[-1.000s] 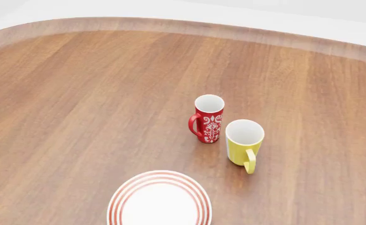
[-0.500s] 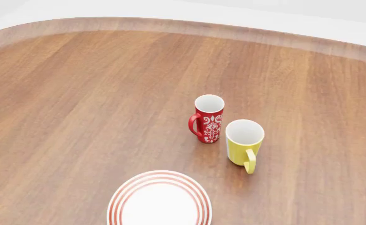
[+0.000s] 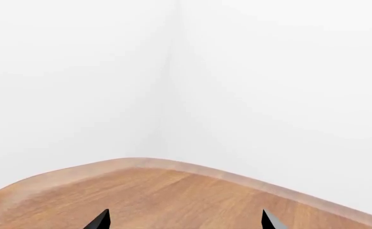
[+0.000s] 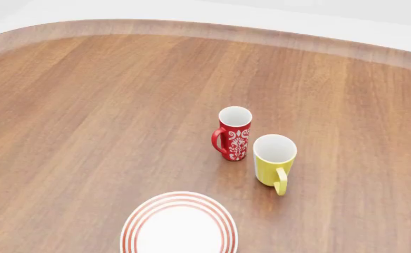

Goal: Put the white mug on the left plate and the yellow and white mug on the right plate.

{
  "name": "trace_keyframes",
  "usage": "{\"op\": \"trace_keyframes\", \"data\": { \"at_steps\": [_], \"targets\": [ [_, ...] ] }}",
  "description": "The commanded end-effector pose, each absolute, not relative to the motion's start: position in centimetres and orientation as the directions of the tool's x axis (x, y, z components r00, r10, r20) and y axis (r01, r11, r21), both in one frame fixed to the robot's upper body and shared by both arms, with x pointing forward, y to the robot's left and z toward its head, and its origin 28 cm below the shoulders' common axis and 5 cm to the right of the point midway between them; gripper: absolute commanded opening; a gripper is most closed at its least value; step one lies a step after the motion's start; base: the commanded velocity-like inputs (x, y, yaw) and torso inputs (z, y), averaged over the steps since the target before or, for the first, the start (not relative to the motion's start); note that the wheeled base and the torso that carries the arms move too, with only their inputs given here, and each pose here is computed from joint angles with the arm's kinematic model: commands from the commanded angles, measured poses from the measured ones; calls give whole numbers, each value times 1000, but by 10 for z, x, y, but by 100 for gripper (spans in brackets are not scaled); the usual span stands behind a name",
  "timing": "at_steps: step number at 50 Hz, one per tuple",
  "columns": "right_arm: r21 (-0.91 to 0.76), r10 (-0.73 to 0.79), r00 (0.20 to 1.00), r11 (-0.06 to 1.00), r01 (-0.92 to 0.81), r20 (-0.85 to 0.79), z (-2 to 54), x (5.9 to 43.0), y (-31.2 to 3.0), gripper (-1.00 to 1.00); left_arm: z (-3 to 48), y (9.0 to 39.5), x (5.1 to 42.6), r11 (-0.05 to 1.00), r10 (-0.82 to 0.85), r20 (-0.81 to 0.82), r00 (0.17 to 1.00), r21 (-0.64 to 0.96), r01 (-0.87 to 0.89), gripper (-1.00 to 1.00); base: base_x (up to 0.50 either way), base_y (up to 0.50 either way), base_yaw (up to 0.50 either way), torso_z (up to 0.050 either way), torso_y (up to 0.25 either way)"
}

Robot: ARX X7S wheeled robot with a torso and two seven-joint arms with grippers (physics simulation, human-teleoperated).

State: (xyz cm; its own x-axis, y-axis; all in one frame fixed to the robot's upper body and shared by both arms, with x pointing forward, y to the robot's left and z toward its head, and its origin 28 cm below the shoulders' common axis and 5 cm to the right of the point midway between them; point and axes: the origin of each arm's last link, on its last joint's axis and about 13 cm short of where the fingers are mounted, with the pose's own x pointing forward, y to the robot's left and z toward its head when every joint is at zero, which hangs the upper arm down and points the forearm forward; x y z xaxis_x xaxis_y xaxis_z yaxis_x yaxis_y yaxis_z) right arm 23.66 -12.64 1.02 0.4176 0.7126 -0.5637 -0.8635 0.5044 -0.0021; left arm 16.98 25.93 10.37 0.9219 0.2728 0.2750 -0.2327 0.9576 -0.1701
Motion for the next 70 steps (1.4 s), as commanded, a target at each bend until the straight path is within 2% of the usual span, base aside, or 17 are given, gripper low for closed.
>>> {"op": "trace_keyframes", "data": {
  "at_steps": [1, 13, 25, 31, 47, 59, 70],
  "targets": [
    [-45, 727, 420, 474, -879, -543, 26, 232, -122, -100, 103, 258, 171, 959, 267, 272, 924, -168, -228, 100, 0, 0, 0, 0, 0],
    [-114, 759, 477, 480, -870, -443, 60, 227, -119, -100, 103, 258, 171, 960, 264, 274, 925, -168, -225, 100, 0, 0, 0, 0, 0],
    [-99, 699, 650, 655, -749, -298, 80, 250, -122, -100, 104, 258, 172, 960, 262, 277, 924, -169, -221, 100, 0, 0, 0, 0, 0],
    [-36, 690, 670, 689, -724, -273, 75, 262, -121, -100, 105, 259, 171, 959, 268, 277, 923, -174, -226, 100, 0, 0, 0, 0, 0],
    [54, 609, 718, 774, -631, -336, 57, 291, -115, -100, 106, 260, 169, 956, 275, 280, 920, -185, -229, 100, 0, 0, 0, 0, 0],
    [43, 543, 741, 816, -576, -395, 50, 310, -111, -100, 106, 260, 168, 955, 278, 282, 918, -189, -230, 100, 0, 0, 0, 0, 0],
    [43, 531, 719, 816, -576, -448, 38, 315, -103, -100, 107, 261, 166, 953, 284, 285, 916, -194, -235, 100, 0, 0, 0, 0, 1]
  ]
}}
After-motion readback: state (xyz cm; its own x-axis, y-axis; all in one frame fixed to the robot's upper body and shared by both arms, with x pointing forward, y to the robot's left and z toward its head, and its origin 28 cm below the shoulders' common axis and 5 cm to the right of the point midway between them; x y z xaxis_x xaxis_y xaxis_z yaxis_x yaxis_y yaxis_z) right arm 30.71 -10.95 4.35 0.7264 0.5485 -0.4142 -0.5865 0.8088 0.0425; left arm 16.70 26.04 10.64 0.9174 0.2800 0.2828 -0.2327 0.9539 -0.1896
